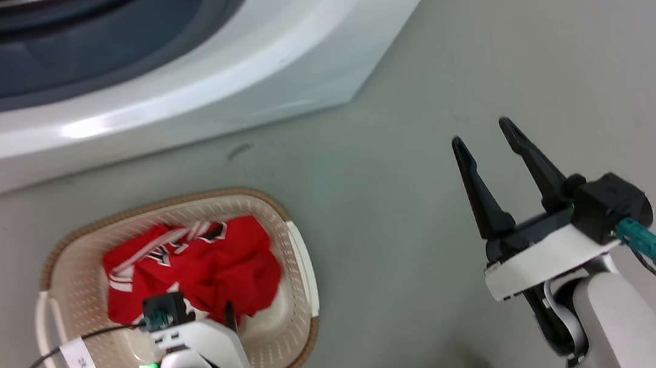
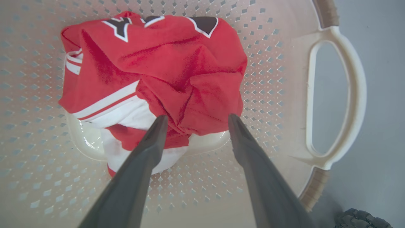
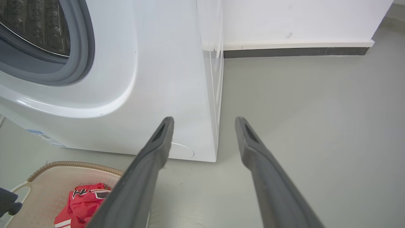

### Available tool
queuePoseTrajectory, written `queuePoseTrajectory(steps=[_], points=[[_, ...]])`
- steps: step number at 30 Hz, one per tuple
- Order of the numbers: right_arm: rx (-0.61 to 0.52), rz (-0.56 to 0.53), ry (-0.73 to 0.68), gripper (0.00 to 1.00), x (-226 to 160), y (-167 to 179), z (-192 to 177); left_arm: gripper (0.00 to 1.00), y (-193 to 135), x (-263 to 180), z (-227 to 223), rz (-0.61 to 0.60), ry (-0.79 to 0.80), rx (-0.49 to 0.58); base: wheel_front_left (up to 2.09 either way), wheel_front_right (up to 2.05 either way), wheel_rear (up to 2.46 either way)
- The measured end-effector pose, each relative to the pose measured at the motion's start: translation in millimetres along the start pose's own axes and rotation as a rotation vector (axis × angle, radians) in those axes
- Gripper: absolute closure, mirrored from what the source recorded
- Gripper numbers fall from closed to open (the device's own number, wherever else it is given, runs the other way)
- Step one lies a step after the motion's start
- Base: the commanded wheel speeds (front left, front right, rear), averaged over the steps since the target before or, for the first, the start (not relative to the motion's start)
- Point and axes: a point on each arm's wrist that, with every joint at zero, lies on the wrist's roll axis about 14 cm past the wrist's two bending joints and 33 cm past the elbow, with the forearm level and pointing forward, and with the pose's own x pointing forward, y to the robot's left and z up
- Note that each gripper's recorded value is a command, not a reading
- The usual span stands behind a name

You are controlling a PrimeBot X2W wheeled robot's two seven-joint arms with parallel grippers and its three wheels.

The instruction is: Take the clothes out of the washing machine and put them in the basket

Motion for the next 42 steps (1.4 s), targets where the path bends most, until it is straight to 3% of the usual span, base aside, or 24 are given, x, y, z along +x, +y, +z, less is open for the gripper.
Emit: queuePoseTrajectory(steps=[10,29,35,42], points=[[-0.030,-0.009,-0.082,0.00,-42,7,48,0.00,-2,-72,40,-0.004,-0.235,-0.040,0.00,0.00,0.00],[-0.073,0.037,-0.238,0.00,-87,31,111,0.00,-1,-240,187,0.041,-0.987,0.019,0.00,0.00,0.00],[-0.087,0.039,-0.258,0.00,-95,33,119,0.00,-6,-290,206,0.067,-1.146,0.097,0.00,0.00,0.00],[-0.098,0.038,-0.264,0.00,-108,34,120,0.00,-8,-312,200,0.087,-1.194,0.159,0.00,0.00,0.00]])
